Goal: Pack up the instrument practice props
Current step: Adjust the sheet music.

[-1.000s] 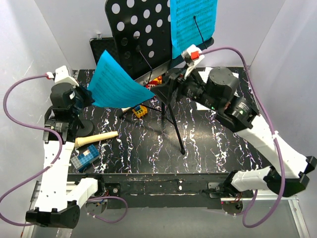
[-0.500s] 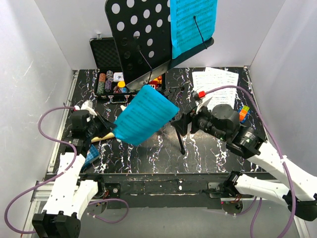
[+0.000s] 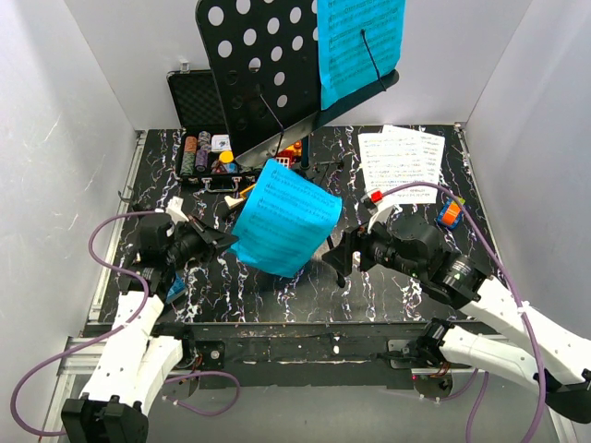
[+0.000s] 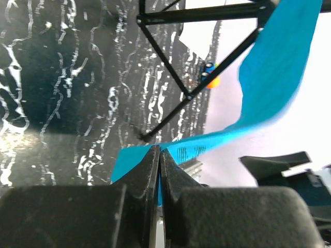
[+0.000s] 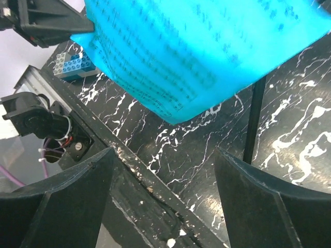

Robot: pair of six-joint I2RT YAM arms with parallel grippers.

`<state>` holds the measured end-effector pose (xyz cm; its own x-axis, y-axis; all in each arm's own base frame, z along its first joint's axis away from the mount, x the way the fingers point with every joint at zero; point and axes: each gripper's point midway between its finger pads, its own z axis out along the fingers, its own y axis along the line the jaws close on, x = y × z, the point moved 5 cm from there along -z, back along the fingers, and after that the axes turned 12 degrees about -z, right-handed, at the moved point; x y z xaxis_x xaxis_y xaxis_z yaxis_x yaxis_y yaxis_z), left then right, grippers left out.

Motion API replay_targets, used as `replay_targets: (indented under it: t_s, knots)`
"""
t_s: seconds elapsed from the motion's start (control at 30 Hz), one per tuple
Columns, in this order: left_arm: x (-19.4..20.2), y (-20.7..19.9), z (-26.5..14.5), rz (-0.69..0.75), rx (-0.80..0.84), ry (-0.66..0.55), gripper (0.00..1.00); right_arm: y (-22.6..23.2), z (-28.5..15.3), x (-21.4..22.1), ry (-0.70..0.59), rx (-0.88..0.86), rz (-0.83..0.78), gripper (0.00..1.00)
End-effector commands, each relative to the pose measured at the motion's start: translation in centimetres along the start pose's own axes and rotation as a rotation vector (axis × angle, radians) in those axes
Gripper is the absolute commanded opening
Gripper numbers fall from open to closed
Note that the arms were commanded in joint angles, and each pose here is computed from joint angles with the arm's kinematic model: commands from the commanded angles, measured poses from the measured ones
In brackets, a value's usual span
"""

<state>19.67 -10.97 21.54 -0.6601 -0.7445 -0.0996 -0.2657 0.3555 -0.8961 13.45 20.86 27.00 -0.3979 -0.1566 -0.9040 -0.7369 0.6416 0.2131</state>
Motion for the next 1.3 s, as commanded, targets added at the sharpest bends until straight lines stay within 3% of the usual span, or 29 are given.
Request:
replay_targets:
  t_s: [0.0,0.2,0.6,1.0,1.27]
  knots:
    - [0.1,-5.1,-1.1,-0.037,0.156,0.042,0.00,0.8,0.2,-0.3,-0.043,-0.078,0.121,0.84]
    - [0.8,-8.8,-2.4,-0.008,0.227,0.077,0.00,1.1,0.7,-0.6,-0.083,-0.155,0.234,0.87]
    - [1.9,-8.2,-3.1,-0.018,0.226,0.083,0.00,-0.7,3.1,-1.7,-0.165,-0.259,0.371,0.87]
    - [1.9,-8.4,-3.2,0.004,0.235,0.069,0.00,-0.4,5.2,-0.7,-0.059,-0.395,0.539,0.84]
    - [0.8,-11.9,-5.3,0.095,0.335,-0.044,0.00,0.3,5.6,0.5,-0.004,-0.521,0.716,0.85]
